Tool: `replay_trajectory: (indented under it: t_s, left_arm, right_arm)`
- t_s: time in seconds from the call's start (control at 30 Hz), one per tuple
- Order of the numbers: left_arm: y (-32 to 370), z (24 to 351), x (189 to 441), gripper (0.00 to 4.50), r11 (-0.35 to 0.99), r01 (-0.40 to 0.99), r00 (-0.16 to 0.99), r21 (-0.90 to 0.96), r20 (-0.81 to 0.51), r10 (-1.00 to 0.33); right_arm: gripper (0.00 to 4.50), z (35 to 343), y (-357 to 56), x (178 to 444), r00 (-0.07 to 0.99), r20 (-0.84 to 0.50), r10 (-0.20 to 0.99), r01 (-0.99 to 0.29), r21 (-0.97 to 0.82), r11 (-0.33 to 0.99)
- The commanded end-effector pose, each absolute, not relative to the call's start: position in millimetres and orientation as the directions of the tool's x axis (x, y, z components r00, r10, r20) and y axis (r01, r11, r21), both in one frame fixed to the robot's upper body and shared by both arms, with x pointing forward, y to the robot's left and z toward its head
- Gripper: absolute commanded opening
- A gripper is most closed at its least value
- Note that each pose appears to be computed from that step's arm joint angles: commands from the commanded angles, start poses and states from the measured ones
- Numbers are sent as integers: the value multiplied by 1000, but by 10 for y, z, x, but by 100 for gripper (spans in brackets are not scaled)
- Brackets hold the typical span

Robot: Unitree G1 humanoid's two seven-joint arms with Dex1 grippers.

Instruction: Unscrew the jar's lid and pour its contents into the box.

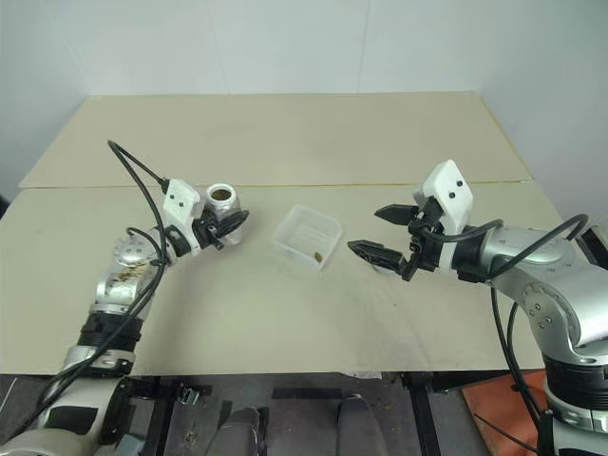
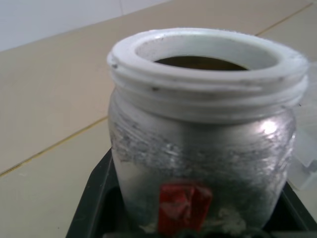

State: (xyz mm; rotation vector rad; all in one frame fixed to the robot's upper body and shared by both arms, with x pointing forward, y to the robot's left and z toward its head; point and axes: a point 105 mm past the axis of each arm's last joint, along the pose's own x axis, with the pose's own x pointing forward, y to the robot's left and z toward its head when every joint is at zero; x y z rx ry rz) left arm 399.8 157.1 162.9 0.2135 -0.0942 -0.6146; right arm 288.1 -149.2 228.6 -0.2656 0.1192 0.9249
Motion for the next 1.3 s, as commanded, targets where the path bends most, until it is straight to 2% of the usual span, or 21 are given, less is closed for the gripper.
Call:
replay_trajectory:
  t_s: [0.03,0.07,0.33,0.5,0.6,0.8,0.93,1.0,1.1,1.2,1.3]
  left_arm:
    - [1676,1712,4017,192,830,507,842,233,74,-535]
    - [1679,1693,4014,192,831,508,843,226,69,-533]
    - [1729,1516,3991,448,852,499,860,161,29,-509]
    - [1777,1537,3951,448,852,496,862,167,26,-507]
    - [1853,1560,3845,448,834,509,853,214,0,-522]
    - [2066,1677,3473,448,762,573,812,303,-77,-579]
    - [2205,1850,3058,448,638,700,704,321,-160,-692]
    - [2296,2008,2883,448,588,745,652,314,-160,-741]
    - [2432,2200,2755,448,559,769,620,310,-145,-772]
    - [2460,2336,2702,448,570,761,622,311,-97,-777]
    - [2471,2327,2637,448,593,747,639,300,-80,-765]
  right_arm:
    - [447,2421,-1542,2810,614,-184,767,-787,-220,577]
    - [447,2419,-1545,2800,614,-186,767,-787,-219,577]
    - [450,2412,-1530,2772,616,-189,764,-786,-212,581]
    - [450,2403,-1510,2764,616,-188,765,-786,-206,582]
    - [450,2390,-1515,2760,621,-185,762,-783,-201,589]
    - [450,2315,-1550,2724,628,-192,754,-777,-195,598]
    - [450,2286,-1580,2713,632,-191,751,-774,-200,601]
    - [450,2307,-1572,2678,609,-180,773,-791,-206,576]
    - [450,2360,-1491,2606,552,-161,818,-828,-219,516]
    - [450,2371,-1471,2579,522,-158,838,-843,-244,479]
    - [450,2292,-1471,2590,522,-178,834,-843,-255,474]
